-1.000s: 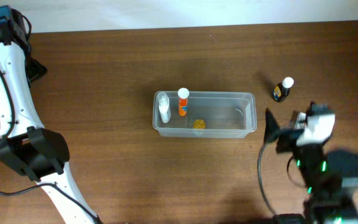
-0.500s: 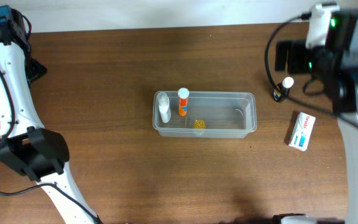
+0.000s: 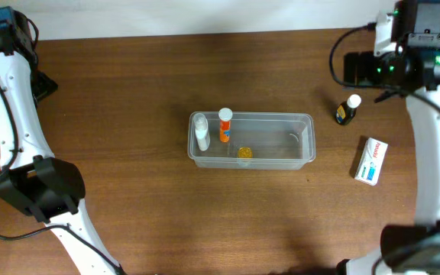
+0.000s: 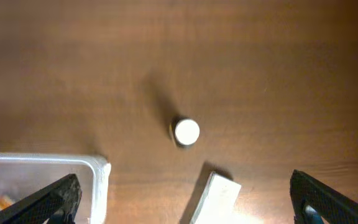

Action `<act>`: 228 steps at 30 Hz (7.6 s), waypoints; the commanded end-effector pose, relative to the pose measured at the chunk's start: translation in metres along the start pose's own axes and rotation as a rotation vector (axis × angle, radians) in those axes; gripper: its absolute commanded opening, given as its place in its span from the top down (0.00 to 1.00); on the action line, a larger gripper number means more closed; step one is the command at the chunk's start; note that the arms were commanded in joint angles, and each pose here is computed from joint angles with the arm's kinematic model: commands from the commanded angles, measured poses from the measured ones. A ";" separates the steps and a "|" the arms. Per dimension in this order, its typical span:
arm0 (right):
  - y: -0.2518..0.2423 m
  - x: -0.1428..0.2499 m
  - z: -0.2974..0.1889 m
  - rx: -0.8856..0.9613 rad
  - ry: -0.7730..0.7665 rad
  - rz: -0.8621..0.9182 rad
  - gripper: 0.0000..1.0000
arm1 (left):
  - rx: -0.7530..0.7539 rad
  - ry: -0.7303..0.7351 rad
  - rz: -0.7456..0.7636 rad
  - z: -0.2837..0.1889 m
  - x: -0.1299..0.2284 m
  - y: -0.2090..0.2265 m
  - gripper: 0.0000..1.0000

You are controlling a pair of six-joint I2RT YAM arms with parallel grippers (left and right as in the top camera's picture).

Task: Pack container
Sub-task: 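Lift the right gripper and move it over the dark syrup bottle, then lower the right gripper and close it on the syrup bottle cap, then lift the syrup bottle and carry it over the container, then lower the syrup bottle into the container's left end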

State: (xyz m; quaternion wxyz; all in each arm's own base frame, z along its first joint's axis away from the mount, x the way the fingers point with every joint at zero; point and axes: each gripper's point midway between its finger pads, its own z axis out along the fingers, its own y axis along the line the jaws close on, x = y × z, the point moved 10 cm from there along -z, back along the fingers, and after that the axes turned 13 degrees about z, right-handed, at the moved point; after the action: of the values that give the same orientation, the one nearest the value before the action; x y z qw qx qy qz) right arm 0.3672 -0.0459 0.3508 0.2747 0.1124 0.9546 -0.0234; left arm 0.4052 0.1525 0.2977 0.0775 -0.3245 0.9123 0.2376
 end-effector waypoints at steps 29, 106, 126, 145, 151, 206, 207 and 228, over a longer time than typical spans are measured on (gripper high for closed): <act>-0.026 0.013 0.147 -0.171 0.321 -0.062 0.22 | -0.010 -0.017 -0.001 -0.002 -0.002 0.003 0.01; -0.037 0.034 0.175 -0.098 0.345 -0.053 0.58 | -0.010 -0.017 -0.001 -0.002 -0.002 0.003 0.01; -0.036 0.032 0.176 -0.109 0.331 -0.052 0.51 | -0.009 -0.017 -0.001 -0.002 -0.002 0.003 0.01; -0.036 0.034 0.184 -0.117 0.344 -0.049 0.63 | -0.009 -0.017 -0.001 -0.002 -0.002 0.003 0.01; -0.036 0.038 0.192 -0.118 0.366 -0.048 0.62 | -0.009 -0.017 -0.001 -0.002 -0.002 0.003 0.01; 0.218 0.115 -0.051 -0.624 0.053 -1.219 0.93 | -0.009 -0.017 -0.001 -0.002 -0.002 0.003 0.01; 0.220 0.117 -0.049 -0.627 0.057 -1.233 0.93 | -0.009 -0.017 -0.001 -0.002 -0.002 0.003 0.01; 0.246 0.143 0.009 -0.635 0.282 -1.301 0.93 | -0.008 -0.018 0.003 -0.003 -0.002 0.001 0.01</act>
State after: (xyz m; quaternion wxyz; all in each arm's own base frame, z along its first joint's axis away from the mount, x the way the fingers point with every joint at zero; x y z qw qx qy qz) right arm 0.3146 0.2121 0.2768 0.1082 -0.5446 0.8247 0.1079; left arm 0.4053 0.1523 0.2977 0.0775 -0.3244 0.9123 0.2376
